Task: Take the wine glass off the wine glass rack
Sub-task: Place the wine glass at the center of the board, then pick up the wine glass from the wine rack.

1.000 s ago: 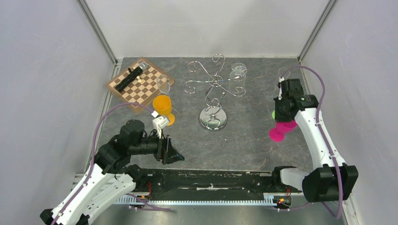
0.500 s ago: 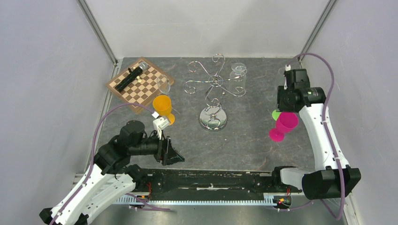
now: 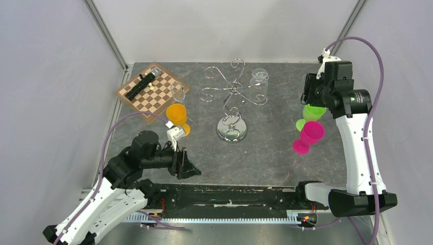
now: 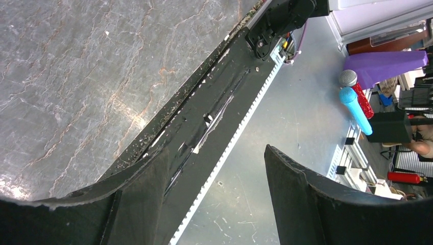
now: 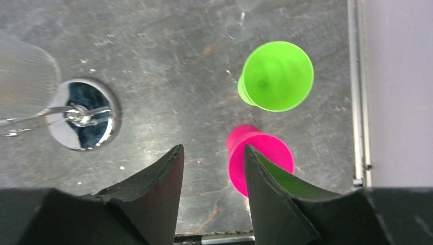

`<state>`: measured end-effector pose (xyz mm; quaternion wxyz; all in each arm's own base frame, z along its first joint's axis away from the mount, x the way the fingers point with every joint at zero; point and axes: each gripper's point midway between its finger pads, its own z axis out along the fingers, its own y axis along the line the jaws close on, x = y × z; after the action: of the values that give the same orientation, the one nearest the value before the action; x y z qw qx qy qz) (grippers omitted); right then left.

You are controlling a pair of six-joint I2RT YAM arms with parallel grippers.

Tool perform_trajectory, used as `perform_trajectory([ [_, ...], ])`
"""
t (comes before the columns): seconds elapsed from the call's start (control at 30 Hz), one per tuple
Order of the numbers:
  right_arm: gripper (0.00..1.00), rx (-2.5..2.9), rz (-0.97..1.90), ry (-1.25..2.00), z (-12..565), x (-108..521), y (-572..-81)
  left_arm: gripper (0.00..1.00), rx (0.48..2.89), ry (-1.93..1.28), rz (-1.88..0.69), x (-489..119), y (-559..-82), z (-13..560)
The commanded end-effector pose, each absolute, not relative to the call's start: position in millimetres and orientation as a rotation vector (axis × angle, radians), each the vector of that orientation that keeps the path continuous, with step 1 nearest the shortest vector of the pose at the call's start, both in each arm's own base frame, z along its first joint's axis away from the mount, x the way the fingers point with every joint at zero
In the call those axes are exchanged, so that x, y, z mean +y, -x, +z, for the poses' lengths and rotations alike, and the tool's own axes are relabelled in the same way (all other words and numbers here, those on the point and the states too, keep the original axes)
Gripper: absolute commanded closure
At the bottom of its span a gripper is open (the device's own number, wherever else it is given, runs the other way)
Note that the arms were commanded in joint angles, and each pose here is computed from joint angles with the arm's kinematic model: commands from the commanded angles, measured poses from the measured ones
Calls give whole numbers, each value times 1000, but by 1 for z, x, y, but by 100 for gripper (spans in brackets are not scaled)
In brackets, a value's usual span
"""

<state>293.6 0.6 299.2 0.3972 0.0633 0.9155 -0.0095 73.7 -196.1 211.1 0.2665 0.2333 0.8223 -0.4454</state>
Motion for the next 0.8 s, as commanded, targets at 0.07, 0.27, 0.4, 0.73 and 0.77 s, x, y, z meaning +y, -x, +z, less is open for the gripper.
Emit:
perform_trajectory([
  [0.07, 50, 2121, 267, -128, 352, 40, -323, 25, 2221, -574, -1203, -199, -79, 214],
  [0.27, 49, 1990, 474, -122, 384, 68, -344, 25, 2198, -562, -1198, -197, -79, 217],
  [0.4, 47, 1919, 600, -112, 399, 85, -357, 25, 2172, -558, -1200, -195, -78, 221],
  [0.73, 44, 1874, 856, -67, 404, 119, -381, 25, 2151, -552, -1203, -194, -78, 224],
  [0.77, 43, 1871, 873, -62, 403, 121, -383, 25, 2155, -550, -1201, -194, -79, 223],
])
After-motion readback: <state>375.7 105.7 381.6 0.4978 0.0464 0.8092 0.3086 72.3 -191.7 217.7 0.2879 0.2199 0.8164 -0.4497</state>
